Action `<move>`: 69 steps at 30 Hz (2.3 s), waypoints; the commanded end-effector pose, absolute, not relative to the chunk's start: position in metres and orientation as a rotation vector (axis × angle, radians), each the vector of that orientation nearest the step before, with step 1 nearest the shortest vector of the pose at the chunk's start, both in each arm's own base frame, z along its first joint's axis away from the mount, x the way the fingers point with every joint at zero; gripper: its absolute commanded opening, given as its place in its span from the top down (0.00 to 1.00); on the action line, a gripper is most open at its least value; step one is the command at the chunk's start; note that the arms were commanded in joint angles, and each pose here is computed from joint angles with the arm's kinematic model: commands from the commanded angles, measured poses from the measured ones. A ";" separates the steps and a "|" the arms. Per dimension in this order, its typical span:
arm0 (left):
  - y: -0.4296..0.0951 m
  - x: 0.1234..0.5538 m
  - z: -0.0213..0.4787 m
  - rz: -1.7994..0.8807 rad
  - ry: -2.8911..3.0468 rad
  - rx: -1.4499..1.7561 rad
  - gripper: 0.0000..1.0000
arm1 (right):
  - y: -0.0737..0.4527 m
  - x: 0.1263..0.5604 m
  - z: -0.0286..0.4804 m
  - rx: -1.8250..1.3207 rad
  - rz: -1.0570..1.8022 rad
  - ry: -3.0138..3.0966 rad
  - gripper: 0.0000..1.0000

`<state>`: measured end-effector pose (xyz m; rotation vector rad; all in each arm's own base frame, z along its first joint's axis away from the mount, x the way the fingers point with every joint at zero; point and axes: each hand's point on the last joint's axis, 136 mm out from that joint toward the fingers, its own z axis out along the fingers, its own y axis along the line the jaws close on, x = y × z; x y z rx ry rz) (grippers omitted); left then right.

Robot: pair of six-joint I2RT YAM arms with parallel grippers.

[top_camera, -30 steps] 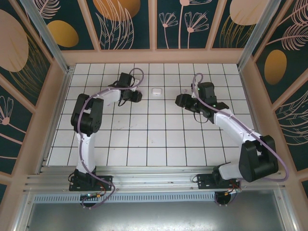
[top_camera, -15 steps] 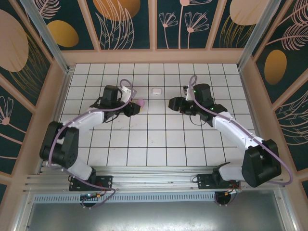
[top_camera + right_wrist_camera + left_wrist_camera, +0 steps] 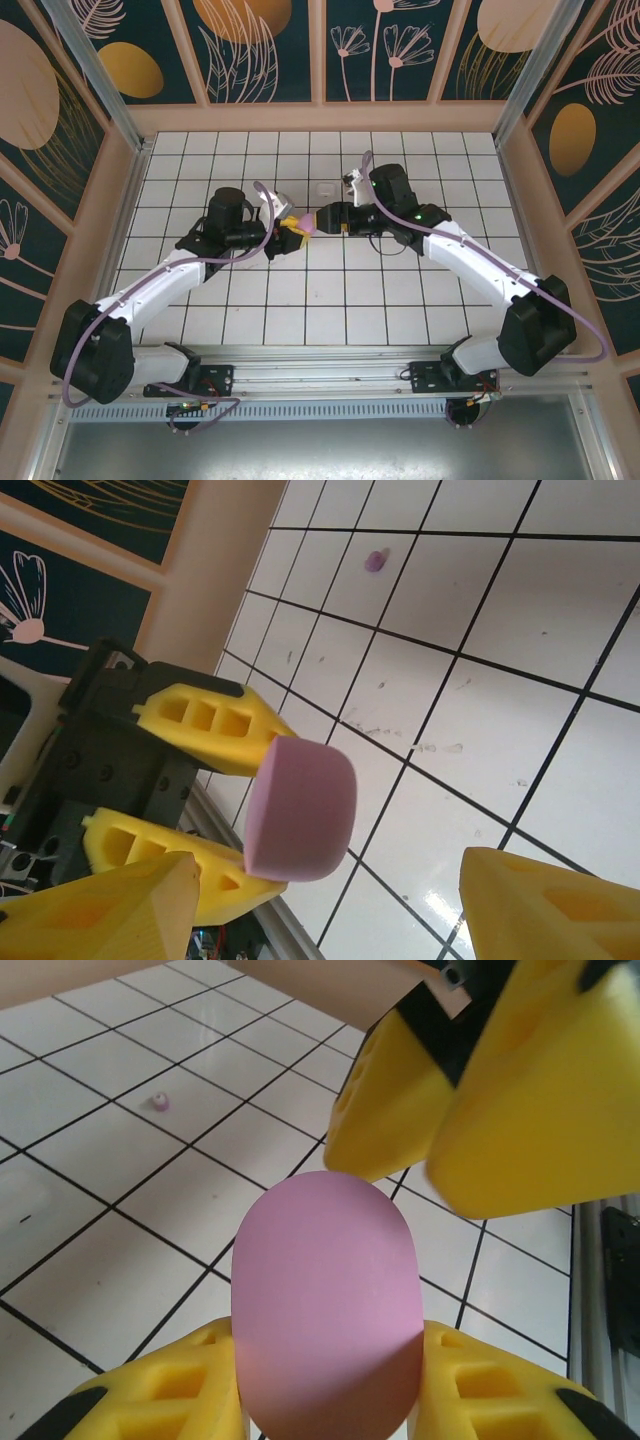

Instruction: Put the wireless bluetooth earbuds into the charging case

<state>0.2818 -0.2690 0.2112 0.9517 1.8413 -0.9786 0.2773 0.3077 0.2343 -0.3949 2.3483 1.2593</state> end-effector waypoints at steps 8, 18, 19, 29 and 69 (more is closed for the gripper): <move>-0.277 0.271 0.233 -1.002 1.724 1.056 0.74 | 0.323 0.270 0.236 -0.437 1.357 2.367 0.35; -0.279 0.271 0.243 -0.997 1.694 1.083 0.72 | 0.332 0.264 0.236 -0.446 1.472 2.365 0.62; -0.279 0.271 0.244 -0.997 1.689 1.085 0.72 | 0.333 0.264 0.236 -0.446 1.484 2.362 0.64; -0.280 0.278 0.256 -0.987 1.669 1.053 0.59 | 0.333 0.262 0.237 -0.378 1.570 2.333 0.85; -0.280 0.277 0.295 -1.226 1.332 0.792 0.34 | 0.294 0.269 0.305 0.154 1.995 1.970 0.85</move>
